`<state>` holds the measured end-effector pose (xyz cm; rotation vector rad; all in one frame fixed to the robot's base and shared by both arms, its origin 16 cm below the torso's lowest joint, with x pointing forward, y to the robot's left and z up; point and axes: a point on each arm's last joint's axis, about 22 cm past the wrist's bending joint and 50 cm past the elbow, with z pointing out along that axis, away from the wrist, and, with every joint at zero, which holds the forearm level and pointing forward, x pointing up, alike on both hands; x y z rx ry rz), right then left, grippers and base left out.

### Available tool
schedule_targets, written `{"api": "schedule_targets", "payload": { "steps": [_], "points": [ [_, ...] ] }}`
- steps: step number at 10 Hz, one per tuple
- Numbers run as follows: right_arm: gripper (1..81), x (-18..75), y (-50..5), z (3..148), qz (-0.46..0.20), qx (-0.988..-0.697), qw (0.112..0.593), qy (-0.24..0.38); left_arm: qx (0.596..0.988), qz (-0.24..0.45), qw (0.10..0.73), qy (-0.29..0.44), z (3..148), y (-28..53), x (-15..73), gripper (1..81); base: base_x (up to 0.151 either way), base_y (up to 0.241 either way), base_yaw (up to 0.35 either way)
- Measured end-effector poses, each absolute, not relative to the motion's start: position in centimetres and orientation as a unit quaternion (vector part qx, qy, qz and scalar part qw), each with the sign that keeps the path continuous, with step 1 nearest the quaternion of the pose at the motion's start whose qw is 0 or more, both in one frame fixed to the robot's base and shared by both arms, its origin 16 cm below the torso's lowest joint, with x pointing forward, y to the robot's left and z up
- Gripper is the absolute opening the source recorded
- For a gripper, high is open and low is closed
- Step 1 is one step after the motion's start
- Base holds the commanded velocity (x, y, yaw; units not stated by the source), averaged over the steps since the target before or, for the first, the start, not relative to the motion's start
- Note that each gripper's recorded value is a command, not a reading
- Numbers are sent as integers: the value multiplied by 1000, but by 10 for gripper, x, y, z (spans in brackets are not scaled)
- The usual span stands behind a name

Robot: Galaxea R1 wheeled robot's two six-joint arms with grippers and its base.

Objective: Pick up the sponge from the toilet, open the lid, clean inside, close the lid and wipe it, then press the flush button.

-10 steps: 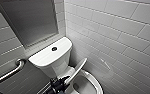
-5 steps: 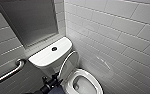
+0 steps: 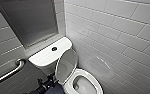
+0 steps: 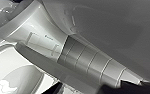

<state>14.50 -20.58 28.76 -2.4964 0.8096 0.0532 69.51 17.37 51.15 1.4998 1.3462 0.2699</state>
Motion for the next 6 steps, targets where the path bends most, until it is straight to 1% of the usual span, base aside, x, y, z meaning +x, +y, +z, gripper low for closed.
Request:
{"api": "schedule_targets", "payload": {
  "steps": [2,4,5,6],
  "points": [
    [10,145,-206,288,19,-919,255,298,624,124,513,576,505,193,691,811,0,0,0],
    [10,145,-206,288,19,-919,255,298,625,126,512,576,505,196,690,811,0,0,0],
    [10,145,-206,288,19,-919,255,298,632,127,517,563,508,193,689,811,0,0,0],
    [10,145,-206,288,19,-919,255,298,651,124,527,532,511,185,684,811,0,0,0]
  ]
}}
